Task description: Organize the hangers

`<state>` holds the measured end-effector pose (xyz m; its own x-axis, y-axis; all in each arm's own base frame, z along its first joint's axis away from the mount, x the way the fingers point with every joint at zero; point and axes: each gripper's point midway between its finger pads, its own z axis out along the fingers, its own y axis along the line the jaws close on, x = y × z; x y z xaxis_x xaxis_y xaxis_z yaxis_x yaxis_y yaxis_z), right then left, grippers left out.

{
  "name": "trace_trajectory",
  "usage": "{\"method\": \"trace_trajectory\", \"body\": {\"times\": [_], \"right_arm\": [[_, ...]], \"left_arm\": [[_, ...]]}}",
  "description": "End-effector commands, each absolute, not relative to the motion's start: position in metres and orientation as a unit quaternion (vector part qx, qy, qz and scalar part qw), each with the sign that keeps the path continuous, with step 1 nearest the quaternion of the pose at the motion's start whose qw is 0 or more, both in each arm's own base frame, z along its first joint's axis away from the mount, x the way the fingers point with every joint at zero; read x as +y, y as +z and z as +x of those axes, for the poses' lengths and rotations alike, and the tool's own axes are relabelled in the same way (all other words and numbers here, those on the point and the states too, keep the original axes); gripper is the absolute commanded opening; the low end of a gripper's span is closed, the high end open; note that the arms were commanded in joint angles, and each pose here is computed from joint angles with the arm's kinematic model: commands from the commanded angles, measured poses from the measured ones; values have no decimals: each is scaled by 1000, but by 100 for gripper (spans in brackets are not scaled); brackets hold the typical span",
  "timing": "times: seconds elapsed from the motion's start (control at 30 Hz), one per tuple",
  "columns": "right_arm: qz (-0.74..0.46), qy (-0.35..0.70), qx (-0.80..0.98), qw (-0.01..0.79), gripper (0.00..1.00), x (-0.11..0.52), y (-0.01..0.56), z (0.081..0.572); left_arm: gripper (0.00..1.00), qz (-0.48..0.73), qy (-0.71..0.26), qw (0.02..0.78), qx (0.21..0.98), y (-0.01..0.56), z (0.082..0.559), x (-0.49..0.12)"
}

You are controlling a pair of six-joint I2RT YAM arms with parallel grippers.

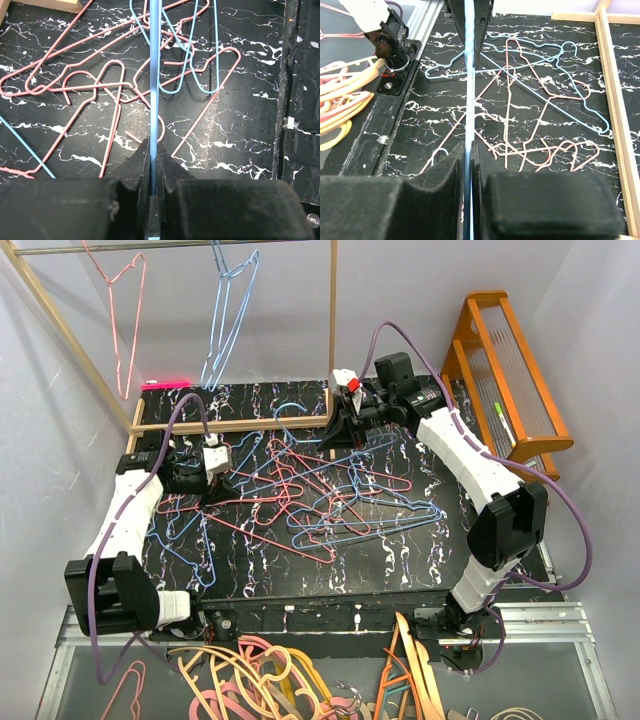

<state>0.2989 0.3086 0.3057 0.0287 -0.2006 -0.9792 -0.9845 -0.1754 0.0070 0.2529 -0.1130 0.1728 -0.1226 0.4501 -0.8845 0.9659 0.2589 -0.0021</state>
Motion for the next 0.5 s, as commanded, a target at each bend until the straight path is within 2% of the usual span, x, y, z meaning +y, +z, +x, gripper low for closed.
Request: {"method": "trace_trajectory", "body": {"times": [0.0, 0.07, 0.1, 0.3, 0.47], "right_arm": [[-598, 485, 472, 429, 28, 312, 329, 303], [-593, 469, 486, 439, 69, 312, 330, 310], [-589, 458, 495, 446, 96, 312, 332, 315], [-552, 359, 548, 516, 98, 300, 343, 362], [-507, 290, 551, 596, 98, 281, 364, 402]], "left_arm": [[0, 541, -359, 415, 637, 202, 243, -123], [0, 538, -364, 398, 648, 207, 235, -118], [0, 537, -360, 394, 653, 208, 229, -114], [0, 500, -291, 357, 734, 205, 178, -80], [0, 394, -174, 352, 831, 201, 170, -47]]}}
